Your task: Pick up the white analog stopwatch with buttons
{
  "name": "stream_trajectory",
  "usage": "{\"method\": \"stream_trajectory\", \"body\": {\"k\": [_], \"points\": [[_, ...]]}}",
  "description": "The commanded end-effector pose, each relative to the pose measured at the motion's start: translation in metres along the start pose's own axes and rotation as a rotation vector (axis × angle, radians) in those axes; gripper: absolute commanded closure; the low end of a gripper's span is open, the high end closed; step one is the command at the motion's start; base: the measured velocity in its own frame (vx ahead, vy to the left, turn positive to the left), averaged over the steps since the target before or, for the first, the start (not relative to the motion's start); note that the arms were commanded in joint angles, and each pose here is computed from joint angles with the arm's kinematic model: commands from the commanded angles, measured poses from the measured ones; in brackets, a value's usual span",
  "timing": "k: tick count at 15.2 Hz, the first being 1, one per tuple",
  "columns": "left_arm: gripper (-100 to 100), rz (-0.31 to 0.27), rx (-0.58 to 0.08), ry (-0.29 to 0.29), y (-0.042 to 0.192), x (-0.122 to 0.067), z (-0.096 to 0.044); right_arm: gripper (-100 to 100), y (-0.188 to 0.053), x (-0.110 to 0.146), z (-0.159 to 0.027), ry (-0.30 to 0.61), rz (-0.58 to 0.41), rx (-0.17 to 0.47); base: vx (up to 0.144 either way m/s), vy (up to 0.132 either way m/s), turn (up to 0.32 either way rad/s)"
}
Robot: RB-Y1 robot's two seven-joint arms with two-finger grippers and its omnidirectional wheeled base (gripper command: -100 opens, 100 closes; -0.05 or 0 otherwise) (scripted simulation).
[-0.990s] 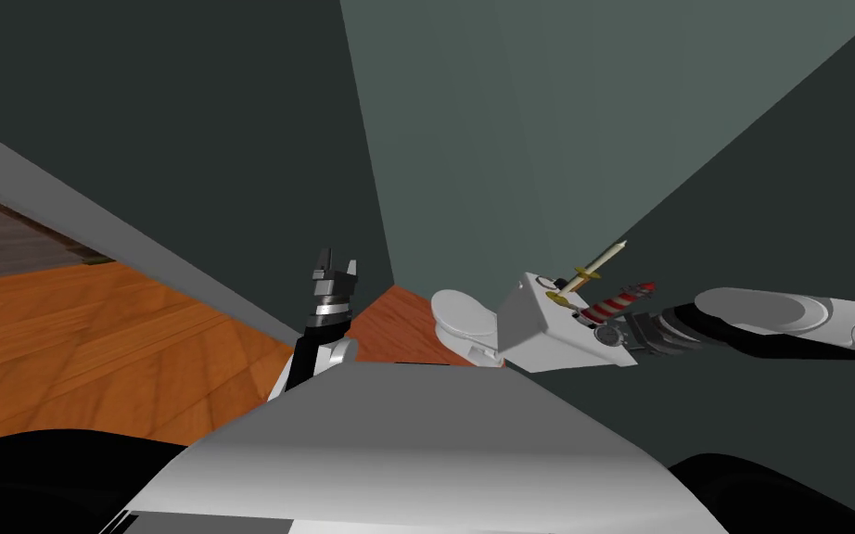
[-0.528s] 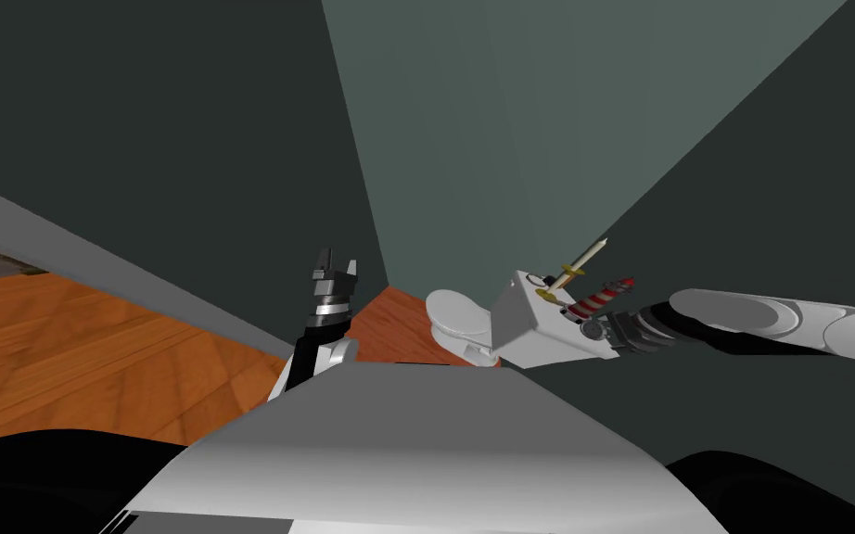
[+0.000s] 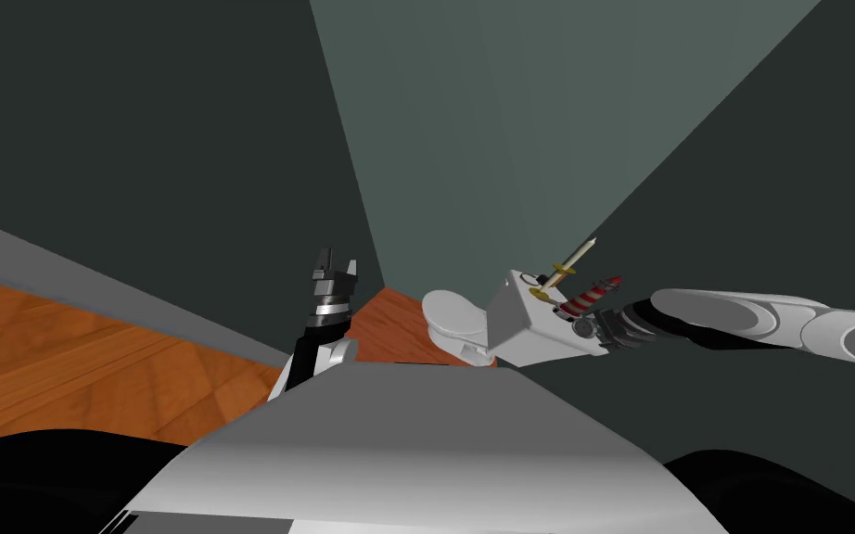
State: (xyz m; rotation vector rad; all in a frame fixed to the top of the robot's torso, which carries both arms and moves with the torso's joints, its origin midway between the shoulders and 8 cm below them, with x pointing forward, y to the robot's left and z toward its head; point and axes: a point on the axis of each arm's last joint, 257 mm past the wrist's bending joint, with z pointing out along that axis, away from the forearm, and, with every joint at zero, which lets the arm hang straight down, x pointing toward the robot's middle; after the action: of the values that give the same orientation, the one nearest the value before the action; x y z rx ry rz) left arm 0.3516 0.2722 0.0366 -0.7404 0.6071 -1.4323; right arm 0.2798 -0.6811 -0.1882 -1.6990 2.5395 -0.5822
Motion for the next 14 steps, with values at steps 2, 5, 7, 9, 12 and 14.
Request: {"method": "stream_trajectory", "body": {"k": [2, 5, 7, 9, 12, 14], "points": [[0, 0.0, 0.0, 0.0, 0.0, 0.0, 0.0, -100, 0.0, -0.018, -0.001, -0.012, -0.012, 0.003, 0.028, -0.042, -0.122], [0, 0.0, 0.0, 0.0, 0.0, 0.0, 0.0, -100, -0.002, -0.031, -0.004, -0.018, -0.024, 0.012, 0.027, -0.031, -0.047], [0, 0.0, 0.0, 0.0, 0.0, 0.0, 0.0, -100, -0.002, -0.03, -0.003, -0.001, -0.043, 0.016, 0.032, -0.042, -0.087], [0, 0.0, 0.0, 0.0, 0.0, 0.0, 0.0, -100, -0.005, -0.045, -0.006, -0.018, -0.043, 0.027, 0.022, -0.029, -0.064], [0, 0.0, 0.0, 0.0, 0.0, 0.0, 0.0, -100, -0.006, -0.044, -0.006, -0.001, -0.061, 0.033, 0.031, -0.03, -0.05], [0, 0.0, 0.0, 0.0, 0.0, 0.0, 0.0, -100, -0.008, -0.062, -0.01, -0.015, -0.068, 0.049, 0.026, -0.039, -0.101]]}}
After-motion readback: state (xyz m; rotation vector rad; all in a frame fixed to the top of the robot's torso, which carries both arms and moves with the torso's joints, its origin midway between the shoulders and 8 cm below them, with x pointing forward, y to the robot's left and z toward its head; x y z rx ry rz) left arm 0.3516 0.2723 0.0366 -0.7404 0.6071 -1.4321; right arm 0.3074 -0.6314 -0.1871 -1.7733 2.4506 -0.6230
